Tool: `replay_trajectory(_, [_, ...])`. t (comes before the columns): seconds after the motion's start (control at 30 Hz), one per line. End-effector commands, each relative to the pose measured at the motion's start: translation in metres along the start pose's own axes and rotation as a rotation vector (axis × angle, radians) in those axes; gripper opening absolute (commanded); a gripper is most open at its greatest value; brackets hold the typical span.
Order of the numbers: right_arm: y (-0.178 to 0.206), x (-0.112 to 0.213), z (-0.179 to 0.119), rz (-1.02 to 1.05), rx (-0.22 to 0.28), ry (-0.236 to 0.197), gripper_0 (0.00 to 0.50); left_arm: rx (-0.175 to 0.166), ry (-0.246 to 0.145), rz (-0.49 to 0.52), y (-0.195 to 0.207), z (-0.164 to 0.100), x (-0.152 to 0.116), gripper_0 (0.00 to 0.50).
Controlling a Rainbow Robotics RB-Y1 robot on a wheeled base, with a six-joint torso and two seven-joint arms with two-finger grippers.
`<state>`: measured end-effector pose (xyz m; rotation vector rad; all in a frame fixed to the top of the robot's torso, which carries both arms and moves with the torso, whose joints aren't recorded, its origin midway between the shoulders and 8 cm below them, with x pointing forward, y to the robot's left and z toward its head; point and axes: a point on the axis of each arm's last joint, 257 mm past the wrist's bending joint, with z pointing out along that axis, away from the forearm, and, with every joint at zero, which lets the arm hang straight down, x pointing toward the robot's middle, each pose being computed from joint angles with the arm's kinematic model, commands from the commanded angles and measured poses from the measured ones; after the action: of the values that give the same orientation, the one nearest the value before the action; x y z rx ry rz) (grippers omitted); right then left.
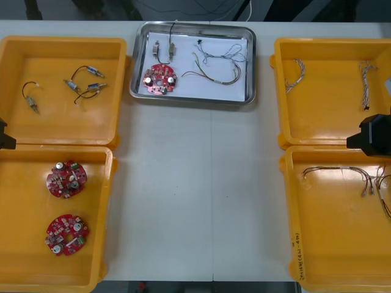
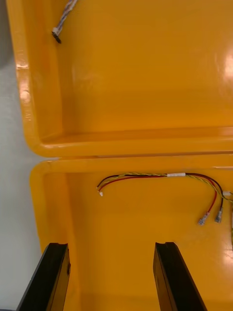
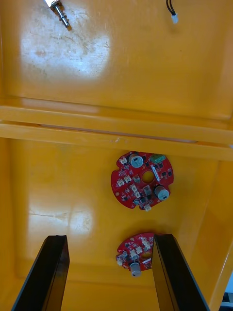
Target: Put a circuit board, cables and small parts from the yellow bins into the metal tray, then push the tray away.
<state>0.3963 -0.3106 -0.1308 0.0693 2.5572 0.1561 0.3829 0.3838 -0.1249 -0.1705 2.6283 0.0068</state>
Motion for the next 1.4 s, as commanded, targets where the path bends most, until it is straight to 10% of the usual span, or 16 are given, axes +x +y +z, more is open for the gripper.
replay_trajectory(0.03, [-0.033, -0.001, -0.009, 0.009, 0.080, -0.019, 0.500, -0.050, -0.025, 0.096, 0.016, -0.015, -0.005, 0.500])
replay_trajectory(0.57, [-0.074, 0.026, 0.005, 0.008, 0.143, 0.095, 0.500, -0.050, -0.025, 0.096, 0.016, -0.015, -0.005, 0.500])
replay_trajectory(1.4, [-0.071, 0.028, 0.005, 0.001, 0.130, 0.102, 0.500, -0.050, -0.025, 0.096, 0.016, -0.015, -0.005, 0.500])
